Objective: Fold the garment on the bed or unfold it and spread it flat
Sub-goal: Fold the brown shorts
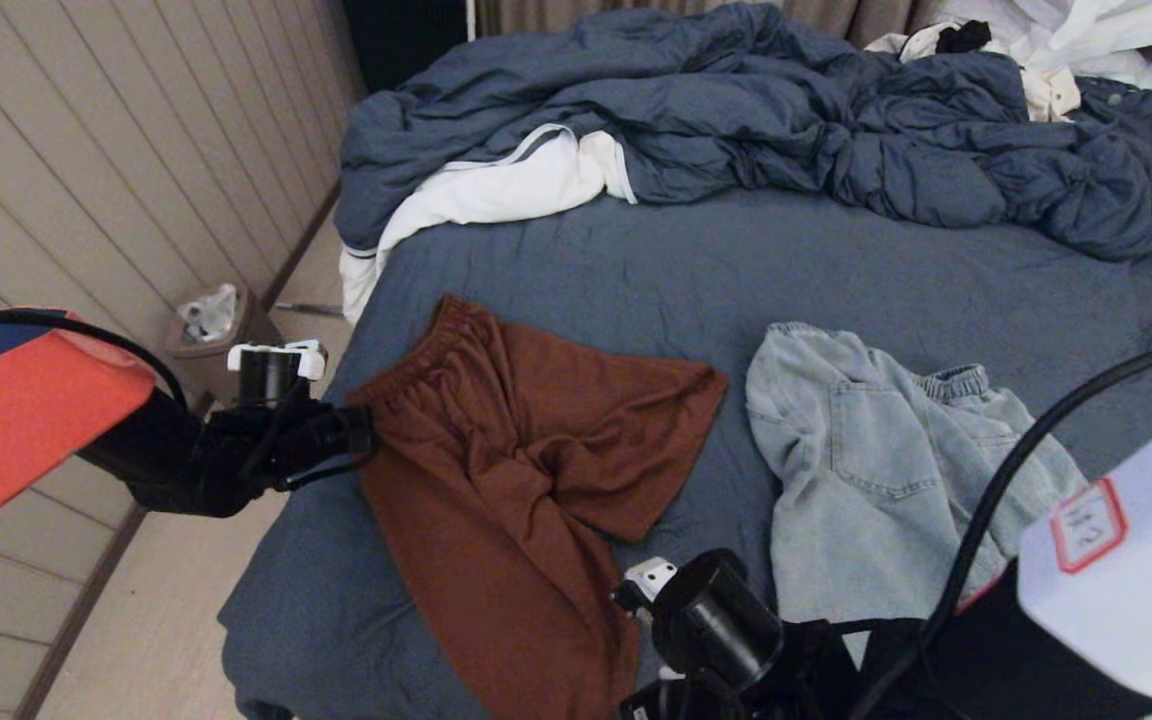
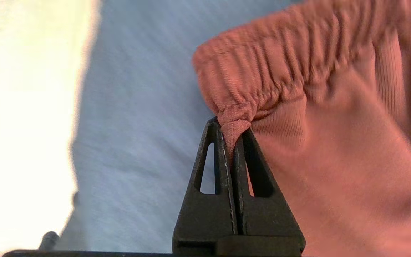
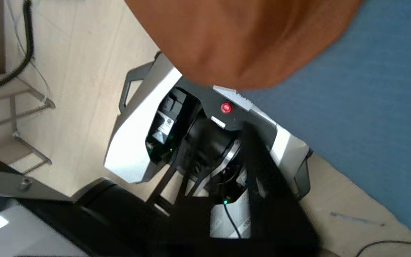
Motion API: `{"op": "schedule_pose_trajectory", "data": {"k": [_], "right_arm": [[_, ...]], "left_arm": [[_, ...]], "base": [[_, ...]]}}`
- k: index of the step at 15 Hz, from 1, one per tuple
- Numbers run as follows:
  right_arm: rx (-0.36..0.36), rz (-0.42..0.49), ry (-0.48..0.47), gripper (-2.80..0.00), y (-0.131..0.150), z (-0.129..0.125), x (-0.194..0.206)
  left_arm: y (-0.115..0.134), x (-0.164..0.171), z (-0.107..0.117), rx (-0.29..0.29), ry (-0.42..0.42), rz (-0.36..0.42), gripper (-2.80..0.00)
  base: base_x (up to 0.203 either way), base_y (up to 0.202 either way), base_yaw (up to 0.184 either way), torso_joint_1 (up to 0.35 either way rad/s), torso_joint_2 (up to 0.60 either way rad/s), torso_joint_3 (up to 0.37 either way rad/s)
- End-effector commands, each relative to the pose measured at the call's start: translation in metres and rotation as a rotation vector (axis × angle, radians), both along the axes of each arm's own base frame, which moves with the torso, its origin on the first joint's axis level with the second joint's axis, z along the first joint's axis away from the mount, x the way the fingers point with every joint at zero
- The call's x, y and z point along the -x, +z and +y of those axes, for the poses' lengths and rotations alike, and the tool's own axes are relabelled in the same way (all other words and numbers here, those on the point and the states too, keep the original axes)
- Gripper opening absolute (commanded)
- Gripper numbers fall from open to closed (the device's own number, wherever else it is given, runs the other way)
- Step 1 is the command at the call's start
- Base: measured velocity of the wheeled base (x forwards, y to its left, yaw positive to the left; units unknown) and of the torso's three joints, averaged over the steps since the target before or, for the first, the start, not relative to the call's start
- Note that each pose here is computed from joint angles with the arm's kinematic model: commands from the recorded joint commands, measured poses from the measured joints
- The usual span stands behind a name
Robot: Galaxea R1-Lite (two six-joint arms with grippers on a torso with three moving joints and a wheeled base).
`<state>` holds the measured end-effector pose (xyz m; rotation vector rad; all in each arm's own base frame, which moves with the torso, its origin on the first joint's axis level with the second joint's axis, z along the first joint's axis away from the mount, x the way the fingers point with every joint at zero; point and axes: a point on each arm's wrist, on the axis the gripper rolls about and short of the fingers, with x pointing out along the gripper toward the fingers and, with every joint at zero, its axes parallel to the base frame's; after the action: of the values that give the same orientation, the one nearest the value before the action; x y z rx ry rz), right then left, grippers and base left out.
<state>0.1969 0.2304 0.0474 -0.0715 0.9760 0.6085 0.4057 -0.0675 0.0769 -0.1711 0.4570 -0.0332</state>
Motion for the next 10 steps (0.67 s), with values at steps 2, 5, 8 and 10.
{"op": "schedule_pose_trajectory", "data": {"k": [2,5,8,10], "right_arm": [[0.045,0.014,0.039,0.00,-0.016,0.008,-0.001],[0.074,0.032,0.077,0.00,-0.028,0.014,0.004],[0.099,0.051,0.098,0.00,-0.041,0.022,0.005],[0.086,0.036,0.115,0.00,-0.036,0.027,0.009]], "left_arm": [[0.008,-0.006,0.002,0.047,0.044,-0.030,-2.80],[0.005,-0.008,0.002,0.040,0.056,-0.029,-2.80],[0.005,-0.008,0.002,0.039,0.060,-0.029,-2.80],[0.004,-0.008,0.002,0.038,0.061,-0.027,-2.80]], "base": [[0.000,0.000,0.000,0.000,0.00,0.000],[0.000,0.000,0.000,0.000,0.00,0.000],[0.000,0.000,0.000,0.000,0.00,0.000],[0.000,0.000,0.000,0.000,0.00,0.000]]}}
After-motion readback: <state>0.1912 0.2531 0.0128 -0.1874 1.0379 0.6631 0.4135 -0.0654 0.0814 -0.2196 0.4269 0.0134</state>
